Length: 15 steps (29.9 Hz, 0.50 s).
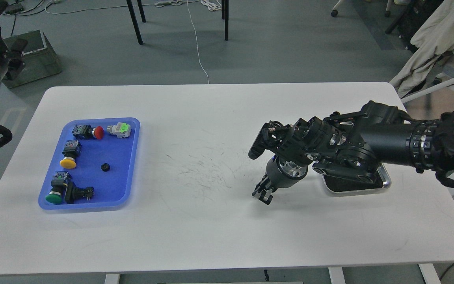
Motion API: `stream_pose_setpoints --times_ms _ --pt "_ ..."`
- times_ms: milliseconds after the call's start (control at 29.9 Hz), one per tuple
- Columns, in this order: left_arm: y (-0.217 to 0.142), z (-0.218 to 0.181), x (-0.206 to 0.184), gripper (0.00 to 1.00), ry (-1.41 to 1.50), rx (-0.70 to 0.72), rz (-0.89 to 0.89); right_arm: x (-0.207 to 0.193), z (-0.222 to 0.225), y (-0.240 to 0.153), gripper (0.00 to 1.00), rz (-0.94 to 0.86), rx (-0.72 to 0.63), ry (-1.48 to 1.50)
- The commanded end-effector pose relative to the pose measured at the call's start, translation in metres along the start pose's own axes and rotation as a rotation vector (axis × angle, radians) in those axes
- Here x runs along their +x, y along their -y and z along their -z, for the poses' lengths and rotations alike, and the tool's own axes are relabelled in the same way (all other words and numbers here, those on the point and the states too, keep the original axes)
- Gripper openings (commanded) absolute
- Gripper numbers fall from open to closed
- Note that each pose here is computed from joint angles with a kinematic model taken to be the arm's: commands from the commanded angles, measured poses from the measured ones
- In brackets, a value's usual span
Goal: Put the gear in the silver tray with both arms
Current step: 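Lower the right gripper and grasp the black gear, then carry the gear with the right gripper over the silver tray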
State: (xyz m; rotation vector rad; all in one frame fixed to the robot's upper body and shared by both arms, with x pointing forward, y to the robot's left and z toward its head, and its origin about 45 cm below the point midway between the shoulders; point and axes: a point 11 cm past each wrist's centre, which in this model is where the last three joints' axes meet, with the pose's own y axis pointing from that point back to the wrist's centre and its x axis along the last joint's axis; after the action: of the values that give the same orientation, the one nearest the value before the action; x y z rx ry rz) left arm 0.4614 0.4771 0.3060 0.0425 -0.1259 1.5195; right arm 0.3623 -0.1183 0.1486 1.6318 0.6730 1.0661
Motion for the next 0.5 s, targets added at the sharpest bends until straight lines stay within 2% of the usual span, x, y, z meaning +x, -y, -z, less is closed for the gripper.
stream_pose_setpoints --times_ms 0,334,468 --pt "0.000 0.000 0.000 0.97 0.000 0.000 -0.001 0.001 -0.002 -0.003 0.01 -0.002 -0.006 -0.001" --pt "-0.004 0.007 0.002 0.97 0.001 0.016 -0.003 -0.003 -0.055 -0.056 0.01 -0.038 -0.140 0.060" --pt "-0.005 0.009 0.002 0.97 0.001 0.019 -0.003 -0.026 -0.090 -0.093 0.01 -0.070 -0.219 0.142"
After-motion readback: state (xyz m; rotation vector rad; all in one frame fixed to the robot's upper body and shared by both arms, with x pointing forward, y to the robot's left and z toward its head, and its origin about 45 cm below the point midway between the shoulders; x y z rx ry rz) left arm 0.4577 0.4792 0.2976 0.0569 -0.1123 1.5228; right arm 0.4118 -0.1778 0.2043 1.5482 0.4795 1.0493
